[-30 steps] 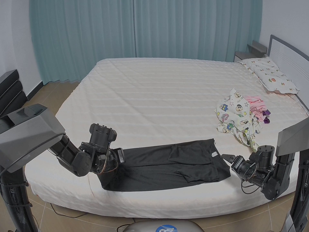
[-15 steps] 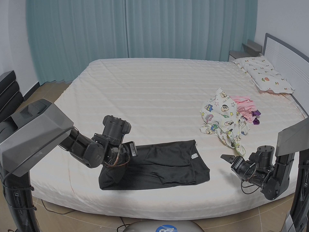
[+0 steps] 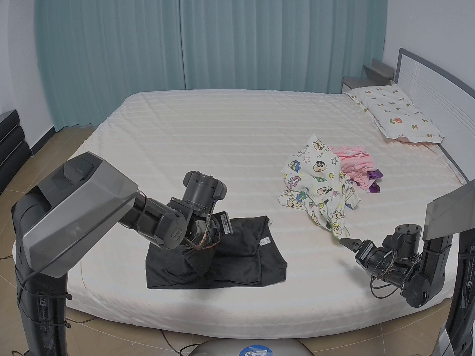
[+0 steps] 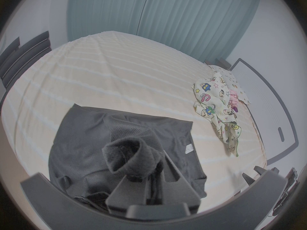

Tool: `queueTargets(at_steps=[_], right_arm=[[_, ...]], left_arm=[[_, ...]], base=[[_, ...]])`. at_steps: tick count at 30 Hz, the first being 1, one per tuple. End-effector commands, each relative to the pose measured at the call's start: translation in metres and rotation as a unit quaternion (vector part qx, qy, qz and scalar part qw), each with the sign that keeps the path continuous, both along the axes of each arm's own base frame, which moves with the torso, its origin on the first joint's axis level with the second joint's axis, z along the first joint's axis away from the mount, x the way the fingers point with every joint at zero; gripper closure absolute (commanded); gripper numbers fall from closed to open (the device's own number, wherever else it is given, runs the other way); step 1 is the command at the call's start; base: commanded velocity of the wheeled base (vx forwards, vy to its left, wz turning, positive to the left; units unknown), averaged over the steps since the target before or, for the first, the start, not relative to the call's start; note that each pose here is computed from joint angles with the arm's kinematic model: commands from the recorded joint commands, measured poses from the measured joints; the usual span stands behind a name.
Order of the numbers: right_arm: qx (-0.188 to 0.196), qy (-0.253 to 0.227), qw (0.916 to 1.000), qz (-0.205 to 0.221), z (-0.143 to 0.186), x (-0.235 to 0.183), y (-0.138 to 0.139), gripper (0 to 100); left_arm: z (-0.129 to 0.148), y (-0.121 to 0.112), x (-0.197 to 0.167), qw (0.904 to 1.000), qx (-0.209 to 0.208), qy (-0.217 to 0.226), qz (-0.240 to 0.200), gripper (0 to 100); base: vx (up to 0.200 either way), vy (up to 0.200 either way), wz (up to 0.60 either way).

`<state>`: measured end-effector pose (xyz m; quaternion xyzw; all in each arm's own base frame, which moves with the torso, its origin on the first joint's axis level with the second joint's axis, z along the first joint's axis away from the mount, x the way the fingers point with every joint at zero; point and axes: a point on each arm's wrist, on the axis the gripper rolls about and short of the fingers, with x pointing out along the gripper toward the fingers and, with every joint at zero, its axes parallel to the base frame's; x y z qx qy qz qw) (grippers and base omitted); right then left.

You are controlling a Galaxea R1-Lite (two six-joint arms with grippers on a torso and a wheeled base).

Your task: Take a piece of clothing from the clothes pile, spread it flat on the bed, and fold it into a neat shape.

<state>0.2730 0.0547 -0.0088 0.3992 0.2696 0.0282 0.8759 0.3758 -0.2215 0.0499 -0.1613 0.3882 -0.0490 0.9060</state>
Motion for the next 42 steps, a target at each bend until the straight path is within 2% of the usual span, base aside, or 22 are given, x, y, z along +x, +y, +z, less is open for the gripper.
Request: queueTargets(at_steps=[1, 6, 13, 14, 16, 22, 25, 26, 27, 28, 30, 32, 33, 37, 38, 42], right_arm=[[0.000, -0.004, 1.0000, 0.001, -0.001, 0.001, 0.000, 0], [-0.001, 0.001, 1.0000, 0.001, -0.004, 0.000, 0.001, 0], [-0.002, 0.003, 1.0000, 0.006, -0.004, -0.001, 0.004, 0], [-0.002, 0.003, 1.0000, 0.006, -0.004, -0.001, 0.004, 0], [-0.002, 0.004, 1.0000, 0.006, -0.005, -0.001, 0.004, 0], [-0.002, 0.005, 1.0000, 0.007, -0.005, -0.002, 0.004, 0], [-0.002, 0.005, 1.0000, 0.007, -0.005, -0.002, 0.004, 0], [-0.002, 0.005, 1.0000, 0.007, -0.005, -0.002, 0.004, 0], [-0.002, 0.005, 1.0000, 0.007, -0.005, -0.002, 0.004, 0], [-0.002, 0.005, 1.0000, 0.007, -0.005, -0.002, 0.004, 0], [-0.002, 0.005, 1.0000, 0.007, -0.005, -0.002, 0.004, 0], [-0.002, 0.005, 1.0000, 0.007, -0.005, -0.002, 0.004, 0], [-0.001, 0.008, 0.9999, 0.007, -0.006, -0.002, 0.004, 0], [-0.001, 0.009, 0.9999, 0.007, -0.007, -0.002, 0.003, 0], [-0.002, 0.012, 0.9999, 0.008, -0.008, -0.003, 0.004, 0], [-0.004, 0.017, 0.9998, 0.008, -0.011, -0.003, 0.004, 0]], left_arm=[[-0.014, -0.008, 0.006, 1.0000, 0.002, 0.006, -0.001, 100], [-0.021, -0.018, 0.024, 0.9994, 0.006, -0.018, 0.030, 100], [-0.039, -0.019, 0.026, 0.9991, 0.022, 0.004, 0.037, 100], [-0.041, -0.019, 0.026, 0.9990, 0.023, 0.005, 0.038, 0], [-0.042, -0.019, 0.027, 0.9990, 0.020, 0.002, 0.039, 0], [-0.024, -0.024, 0.033, 0.9973, -0.027, -0.013, 0.068, 0], [0.003, -0.019, 0.031, 0.9937, -0.069, -0.027, 0.085, 0], [0.003, -0.019, 0.031, 0.9937, -0.069, -0.027, 0.085, 0], [0.021, -0.015, 0.029, 0.9902, -0.099, -0.029, 0.094, 0], [0.027, -0.012, 0.028, 0.9889, -0.110, -0.029, 0.096, 0], [0.042, 0.002, 0.024, 0.9867, -0.124, -0.029, 0.101, 0], [0.044, 0.005, 0.023, 0.9862, -0.127, -0.030, 0.102, 0], [0.060, 0.022, 0.014, 0.9840, -0.150, -0.019, 0.094, 0], [0.075, 0.049, 0.008, 0.9735, -0.201, -0.002, 0.109, 0], [0.084, 0.061, 0.006, 0.9631, -0.242, 0.014, 0.117, 0], [0.086, 0.085, 0.003, 0.9472, -0.302, 0.065, 0.086, 0]], base=[[0.000, -0.200, 0.00], [0.000, -0.080, 0.00], [0.000, 0.000, 0.00], [0.000, 0.000, 0.00], [0.000, 0.000, 0.00], [0.000, 0.000, 0.00], [0.000, 0.000, 0.00], [0.000, 0.000, 0.00], [0.000, 0.000, 0.00], [0.000, 0.000, 0.00], [0.000, 0.000, 0.00], [0.000, 0.000, 0.00], [0.000, 0.000, 0.00], [0.000, 0.000, 0.00], [0.000, 0.000, 0.00], [0.000, 0.000, 0.00]])
